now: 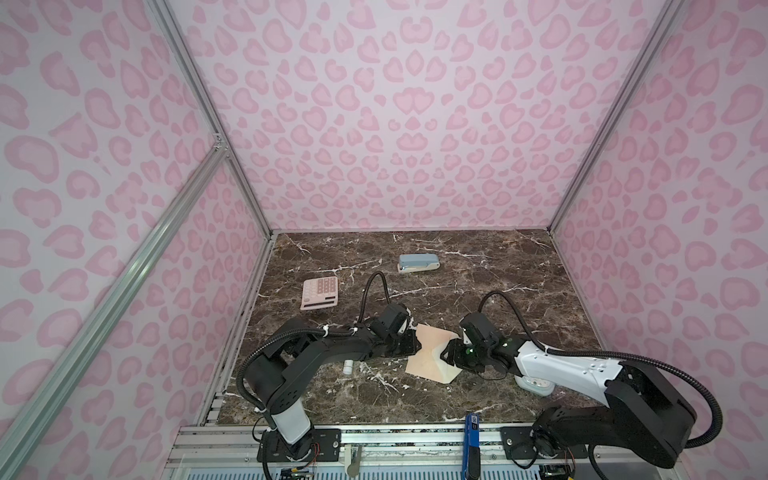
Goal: Place the letter into the envelope and seal it
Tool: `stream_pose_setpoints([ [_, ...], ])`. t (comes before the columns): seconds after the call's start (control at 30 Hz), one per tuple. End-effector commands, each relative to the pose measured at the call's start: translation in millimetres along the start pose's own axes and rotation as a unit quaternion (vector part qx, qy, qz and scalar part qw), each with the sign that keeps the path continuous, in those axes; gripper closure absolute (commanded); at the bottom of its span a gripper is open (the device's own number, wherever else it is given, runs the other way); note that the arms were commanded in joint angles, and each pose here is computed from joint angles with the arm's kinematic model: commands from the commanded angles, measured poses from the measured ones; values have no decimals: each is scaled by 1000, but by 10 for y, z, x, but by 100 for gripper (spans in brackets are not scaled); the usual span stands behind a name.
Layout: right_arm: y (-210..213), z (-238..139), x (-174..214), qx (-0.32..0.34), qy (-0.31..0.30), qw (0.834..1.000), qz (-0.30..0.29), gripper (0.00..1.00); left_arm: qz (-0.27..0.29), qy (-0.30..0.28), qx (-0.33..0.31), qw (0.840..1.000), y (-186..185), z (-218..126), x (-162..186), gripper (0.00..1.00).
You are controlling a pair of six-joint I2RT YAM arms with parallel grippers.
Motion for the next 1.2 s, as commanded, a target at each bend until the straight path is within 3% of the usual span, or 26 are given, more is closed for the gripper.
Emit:
stream_pose_setpoints([
  [0.0, -10, 35, 28, 1, 6, 1000, 0, 47, -16, 24, -53, 998, 234, 9, 122, 77],
  [1.17, 208, 211, 34, -22, 14, 1000, 8, 50, -13, 19, -43, 999, 193, -73, 138, 75],
])
Point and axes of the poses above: each gripper's point midway between its finger pads, its own z axis out along the fingers, its own y axis along the line the jaws close on, x = y × z, the point moved 3 cm from there along -z, back along the fingers, and after that the axes turned 9 degrees about -z, right-handed, at the moved point
